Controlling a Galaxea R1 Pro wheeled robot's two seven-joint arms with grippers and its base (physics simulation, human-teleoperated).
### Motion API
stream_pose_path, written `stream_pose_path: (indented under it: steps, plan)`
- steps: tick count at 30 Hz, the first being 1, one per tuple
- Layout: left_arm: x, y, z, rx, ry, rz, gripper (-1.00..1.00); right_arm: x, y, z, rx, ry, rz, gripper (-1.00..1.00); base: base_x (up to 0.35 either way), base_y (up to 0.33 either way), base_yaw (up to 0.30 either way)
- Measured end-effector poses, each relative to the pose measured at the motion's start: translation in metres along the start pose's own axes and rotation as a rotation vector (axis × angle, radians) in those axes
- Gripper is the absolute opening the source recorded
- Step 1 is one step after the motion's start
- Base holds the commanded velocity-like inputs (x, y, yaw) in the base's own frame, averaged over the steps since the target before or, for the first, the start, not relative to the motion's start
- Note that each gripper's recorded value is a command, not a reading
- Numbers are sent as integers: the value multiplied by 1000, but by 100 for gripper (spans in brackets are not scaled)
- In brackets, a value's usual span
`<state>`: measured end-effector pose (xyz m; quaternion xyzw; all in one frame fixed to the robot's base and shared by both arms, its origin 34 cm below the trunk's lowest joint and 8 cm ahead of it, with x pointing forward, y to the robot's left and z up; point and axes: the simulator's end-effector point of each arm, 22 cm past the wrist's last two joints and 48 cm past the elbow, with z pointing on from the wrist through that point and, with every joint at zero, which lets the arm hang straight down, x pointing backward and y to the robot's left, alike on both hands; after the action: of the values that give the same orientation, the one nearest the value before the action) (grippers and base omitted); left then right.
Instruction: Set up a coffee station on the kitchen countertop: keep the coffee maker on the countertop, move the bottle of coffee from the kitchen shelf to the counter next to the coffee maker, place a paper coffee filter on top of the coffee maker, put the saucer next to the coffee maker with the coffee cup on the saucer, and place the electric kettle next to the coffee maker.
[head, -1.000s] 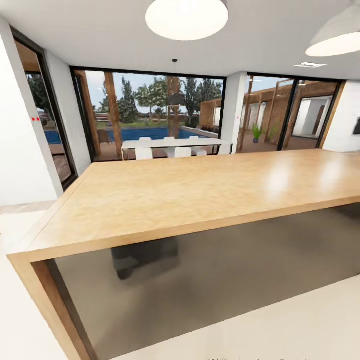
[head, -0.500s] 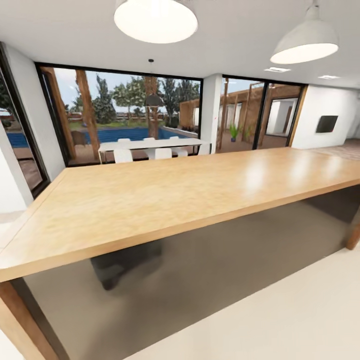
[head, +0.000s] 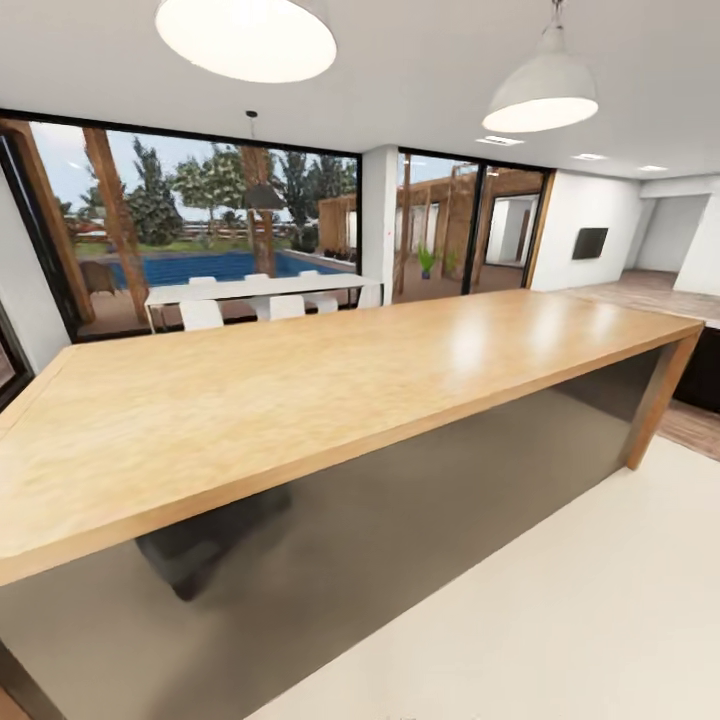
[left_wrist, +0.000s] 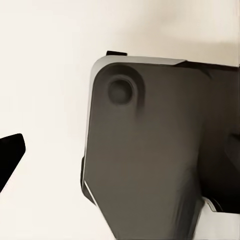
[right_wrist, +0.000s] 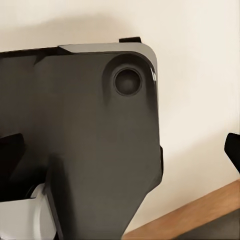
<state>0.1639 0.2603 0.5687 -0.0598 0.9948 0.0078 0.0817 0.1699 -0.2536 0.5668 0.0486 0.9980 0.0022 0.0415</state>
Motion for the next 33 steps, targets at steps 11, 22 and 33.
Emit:
stream_pose_path:
  steps: [11, 22, 33]
  plan:
    - [-2, 1, -13, -6, -33, -2, 100, 6, 0, -12, 0, 11, -1, 100, 0, 0, -262]
    - [4, 3, -24, -9, -22, -3, 100, 13, 0, -23, 1, 22, 0, 100, 0, 0, -262]
    - [10, 4, -35, -11, -12, -2, 100, 20, -1, -32, 2, 32, 0, 100, 0, 0, -263]
